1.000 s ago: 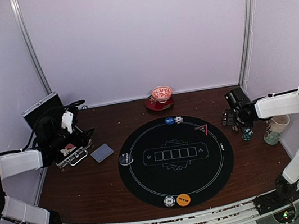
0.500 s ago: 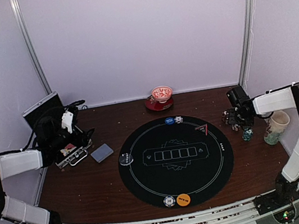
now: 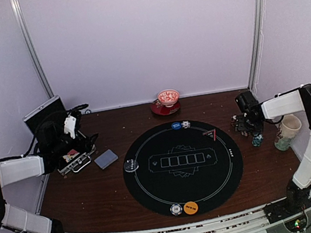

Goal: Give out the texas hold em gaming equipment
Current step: Pick up the pile of poker chips from the pile of poker chips.

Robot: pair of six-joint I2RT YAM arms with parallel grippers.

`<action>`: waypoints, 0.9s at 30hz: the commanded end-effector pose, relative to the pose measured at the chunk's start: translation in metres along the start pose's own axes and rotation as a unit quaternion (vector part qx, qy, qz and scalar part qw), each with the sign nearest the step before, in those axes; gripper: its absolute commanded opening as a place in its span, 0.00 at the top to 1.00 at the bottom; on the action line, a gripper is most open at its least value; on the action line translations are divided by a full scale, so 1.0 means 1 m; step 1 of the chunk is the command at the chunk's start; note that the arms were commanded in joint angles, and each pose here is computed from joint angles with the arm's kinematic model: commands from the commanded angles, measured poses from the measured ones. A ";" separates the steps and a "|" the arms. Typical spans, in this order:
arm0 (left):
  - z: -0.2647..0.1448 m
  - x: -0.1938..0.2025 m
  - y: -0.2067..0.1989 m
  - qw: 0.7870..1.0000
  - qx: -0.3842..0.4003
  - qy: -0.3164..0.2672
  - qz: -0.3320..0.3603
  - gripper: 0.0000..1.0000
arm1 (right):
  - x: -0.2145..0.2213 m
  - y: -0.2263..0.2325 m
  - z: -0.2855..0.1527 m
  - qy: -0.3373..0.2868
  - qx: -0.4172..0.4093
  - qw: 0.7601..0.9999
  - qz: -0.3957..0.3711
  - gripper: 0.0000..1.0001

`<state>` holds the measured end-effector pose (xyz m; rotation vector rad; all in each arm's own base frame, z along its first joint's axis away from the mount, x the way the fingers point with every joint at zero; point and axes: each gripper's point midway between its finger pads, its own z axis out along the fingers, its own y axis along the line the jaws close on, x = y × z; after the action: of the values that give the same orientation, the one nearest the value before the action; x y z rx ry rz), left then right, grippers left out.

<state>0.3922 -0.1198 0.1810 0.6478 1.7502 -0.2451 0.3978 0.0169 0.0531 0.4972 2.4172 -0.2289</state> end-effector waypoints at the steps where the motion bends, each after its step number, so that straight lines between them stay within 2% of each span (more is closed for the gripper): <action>1: 0.001 -0.014 0.002 1.000 0.000 -0.020 0.008 0.02 | -0.010 -0.001 0.002 -0.008 0.006 1.000 0.003 0.24; 17: 0.000 -0.013 0.002 1.000 -0.001 -0.019 0.009 0.02 | -0.010 0.000 0.010 -0.005 0.005 1.000 0.005 0.29; 27: 0.000 -0.014 0.002 1.000 0.000 -0.020 0.009 0.02 | -0.006 0.002 0.014 0.004 0.001 1.000 0.001 0.35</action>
<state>0.3923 -0.1198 0.1805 0.6479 1.7513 -0.2454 0.4049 0.0138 0.0431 0.5028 2.4333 -0.2357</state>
